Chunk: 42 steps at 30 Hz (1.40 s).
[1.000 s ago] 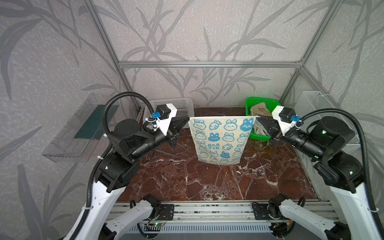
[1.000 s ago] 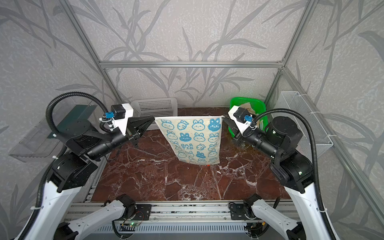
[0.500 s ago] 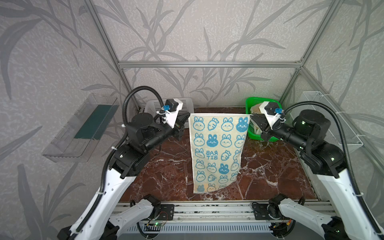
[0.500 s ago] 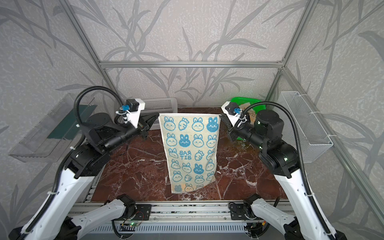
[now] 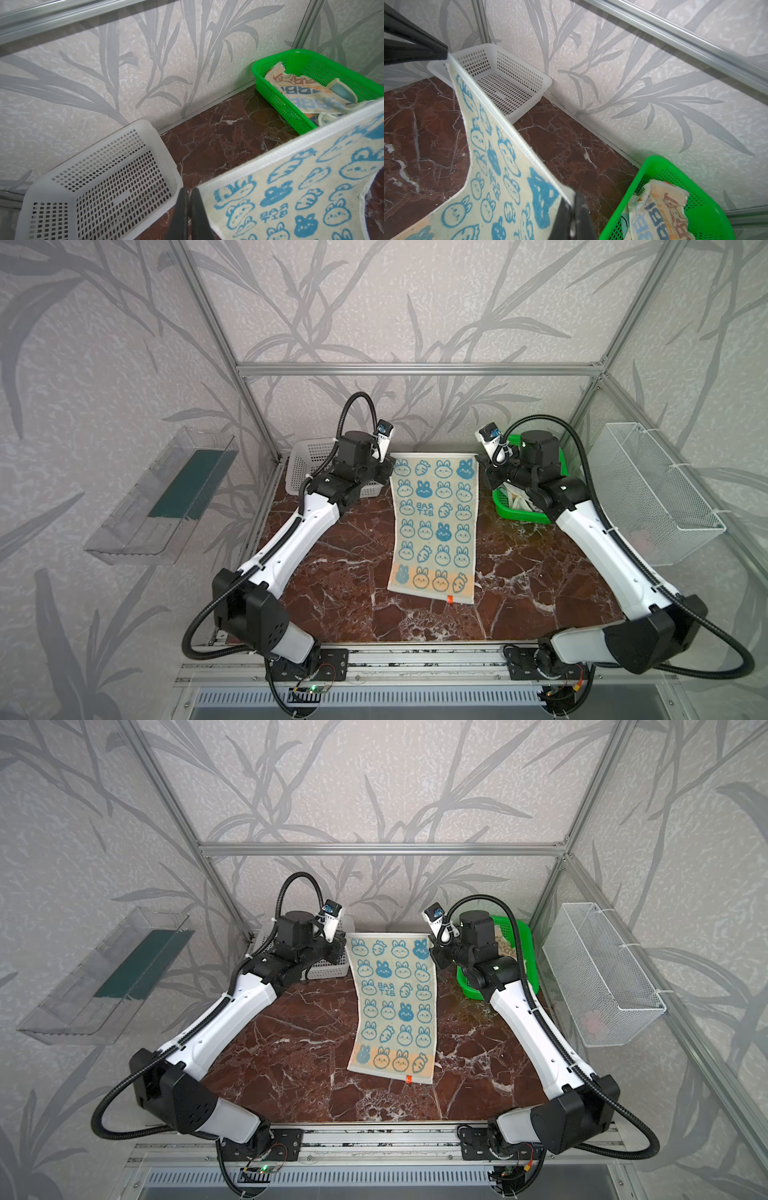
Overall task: Fold and stack the towels
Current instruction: 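Lower the hanging towel and lay it flat, moving both grippers toward the robot, then fold the far half of the towel toward the robot with both grippers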
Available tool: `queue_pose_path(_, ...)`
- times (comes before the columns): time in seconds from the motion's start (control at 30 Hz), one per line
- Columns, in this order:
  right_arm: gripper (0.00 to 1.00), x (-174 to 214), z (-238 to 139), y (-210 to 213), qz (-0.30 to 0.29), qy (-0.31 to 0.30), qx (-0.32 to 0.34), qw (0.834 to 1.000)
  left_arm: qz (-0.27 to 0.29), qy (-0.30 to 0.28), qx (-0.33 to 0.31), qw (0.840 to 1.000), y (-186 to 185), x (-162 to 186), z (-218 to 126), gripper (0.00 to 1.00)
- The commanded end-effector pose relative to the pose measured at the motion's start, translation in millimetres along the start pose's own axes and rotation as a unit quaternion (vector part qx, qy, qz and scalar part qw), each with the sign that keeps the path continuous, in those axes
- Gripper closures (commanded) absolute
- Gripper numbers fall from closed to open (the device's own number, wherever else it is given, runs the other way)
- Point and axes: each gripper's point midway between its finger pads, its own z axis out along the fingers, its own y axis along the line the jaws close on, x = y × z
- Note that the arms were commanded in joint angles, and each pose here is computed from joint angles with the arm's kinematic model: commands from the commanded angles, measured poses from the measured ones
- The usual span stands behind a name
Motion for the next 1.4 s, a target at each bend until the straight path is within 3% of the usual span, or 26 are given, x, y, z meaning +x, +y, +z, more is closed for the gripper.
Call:
queue_pose_path(0.0,1.0,-15.3,13.5,-22.2,0.003,-0.034,0.023,0.999,0.005,-0.018,-0.023,1.0,17.8,-13.8,17.3,1.0)
queue_pose_path(0.17,1.0,31.8,60.8,-10.9,-0.015,0.004,-0.008,1.0,0.011,0.023,0.0,1.0,7.1,25.3,65.4,1.0)
queue_pose_path(0.37,1.0,84.3,105.9,-14.6,-0.038,0.036,0.003,0.999,0.006,0.068,0.014,0.998,-1.6,68.5,113.3,1.0)
queue_pose_path(0.63,1.0,104.5,144.1,-44.5,-0.02,0.042,0.027,0.999,-0.001,0.087,0.024,0.996,-4.5,73.7,151.5,1.0)
queue_pose_path(0.83,1.0,95.0,142.7,-55.5,-0.038,0.009,0.045,0.998,0.0,0.064,0.028,0.998,-5.3,58.2,154.4,1.0)
queue_pose_path(0.97,1.0,89.6,132.2,-41.3,-0.059,-0.009,0.014,0.998,0.008,0.064,0.05,0.997,-14.4,56.7,149.5,1.0)
queue_pose_path(1.37,1.0,150.6,92.9,9.9,-0.102,0.03,-0.058,0.993,0.023,0.127,0.069,0.989,-38.6,108.1,124.1,1.0)
